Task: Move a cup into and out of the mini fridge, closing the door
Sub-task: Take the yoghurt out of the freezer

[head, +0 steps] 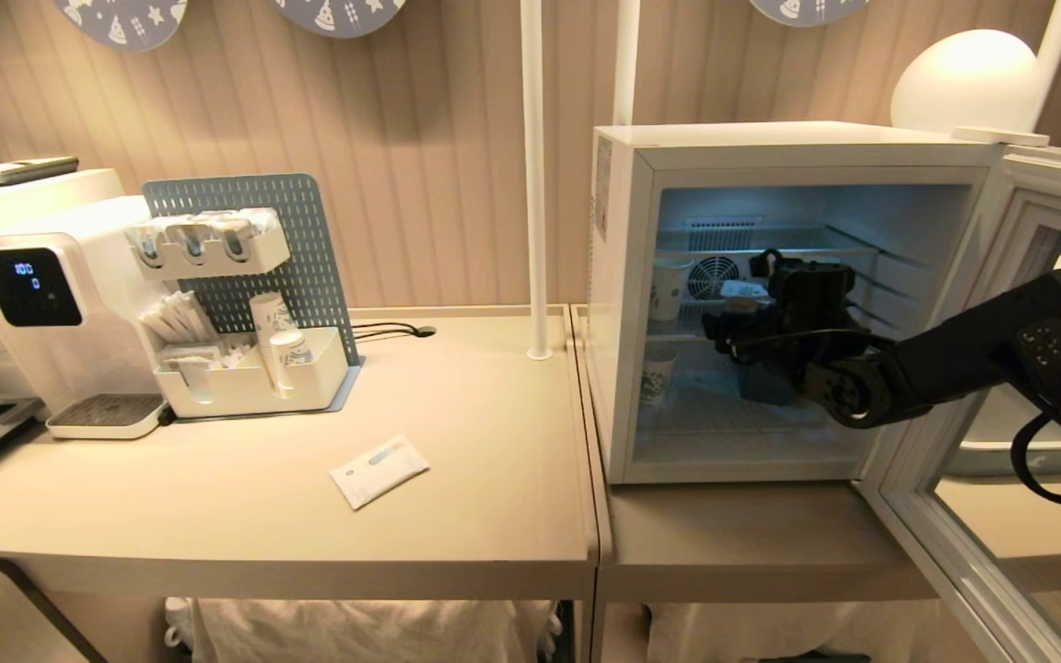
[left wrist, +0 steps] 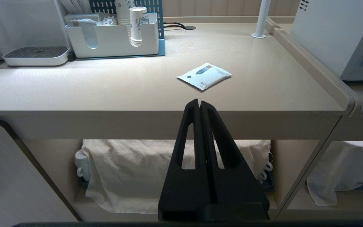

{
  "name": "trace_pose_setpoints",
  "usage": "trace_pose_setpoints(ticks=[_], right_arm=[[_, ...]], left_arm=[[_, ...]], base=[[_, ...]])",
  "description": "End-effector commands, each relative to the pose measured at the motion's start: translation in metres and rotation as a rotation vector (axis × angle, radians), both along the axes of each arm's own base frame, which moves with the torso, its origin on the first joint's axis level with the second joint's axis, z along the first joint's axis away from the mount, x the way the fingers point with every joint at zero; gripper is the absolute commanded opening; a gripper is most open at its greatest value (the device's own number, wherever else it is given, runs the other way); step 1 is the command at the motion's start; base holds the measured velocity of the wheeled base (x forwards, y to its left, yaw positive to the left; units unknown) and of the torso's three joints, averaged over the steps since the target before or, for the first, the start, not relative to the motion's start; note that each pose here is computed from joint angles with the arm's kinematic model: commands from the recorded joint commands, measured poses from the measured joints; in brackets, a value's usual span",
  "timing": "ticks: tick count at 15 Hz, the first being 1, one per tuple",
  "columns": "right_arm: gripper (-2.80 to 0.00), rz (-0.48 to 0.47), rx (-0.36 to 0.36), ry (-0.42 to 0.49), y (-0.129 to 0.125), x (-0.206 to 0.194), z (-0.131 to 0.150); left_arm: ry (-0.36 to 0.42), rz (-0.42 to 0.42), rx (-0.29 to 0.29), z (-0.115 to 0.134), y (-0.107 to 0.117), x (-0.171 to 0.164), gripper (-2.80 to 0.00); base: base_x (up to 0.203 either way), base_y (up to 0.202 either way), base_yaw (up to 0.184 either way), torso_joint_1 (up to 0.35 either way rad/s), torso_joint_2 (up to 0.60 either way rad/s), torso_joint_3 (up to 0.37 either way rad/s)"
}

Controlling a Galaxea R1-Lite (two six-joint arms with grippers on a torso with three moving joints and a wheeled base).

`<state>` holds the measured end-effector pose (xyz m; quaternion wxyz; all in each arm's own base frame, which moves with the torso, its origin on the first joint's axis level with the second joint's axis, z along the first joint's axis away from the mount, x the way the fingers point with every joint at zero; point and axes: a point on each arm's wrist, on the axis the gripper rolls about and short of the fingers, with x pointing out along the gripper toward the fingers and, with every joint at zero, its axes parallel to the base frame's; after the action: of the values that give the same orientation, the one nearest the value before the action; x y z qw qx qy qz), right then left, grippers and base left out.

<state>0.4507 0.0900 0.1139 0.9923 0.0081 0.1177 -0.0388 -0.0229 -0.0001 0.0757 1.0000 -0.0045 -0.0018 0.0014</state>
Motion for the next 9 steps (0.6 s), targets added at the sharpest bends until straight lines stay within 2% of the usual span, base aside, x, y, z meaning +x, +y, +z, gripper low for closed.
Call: trace_pose_setpoints(ticks=[1,9], right_arm=[[-2.80,-0.003,0.000,0.002,-0.001,0.001,-0.001],[-2.80,-0.006,0.000,0.007,-0.005,-0.014,0.006]], left_arm=[[0.005,0.000,0.000,-0.001,0.000,0.000,-2.80],[0.004,0.000,0.000,-0.001,0.000,0.000,-2.80]], base=[[0.000,0.000,0.000,0.000,0.00,0.000],[0.000,0.000,0.000,0.000,0.00,0.000]])
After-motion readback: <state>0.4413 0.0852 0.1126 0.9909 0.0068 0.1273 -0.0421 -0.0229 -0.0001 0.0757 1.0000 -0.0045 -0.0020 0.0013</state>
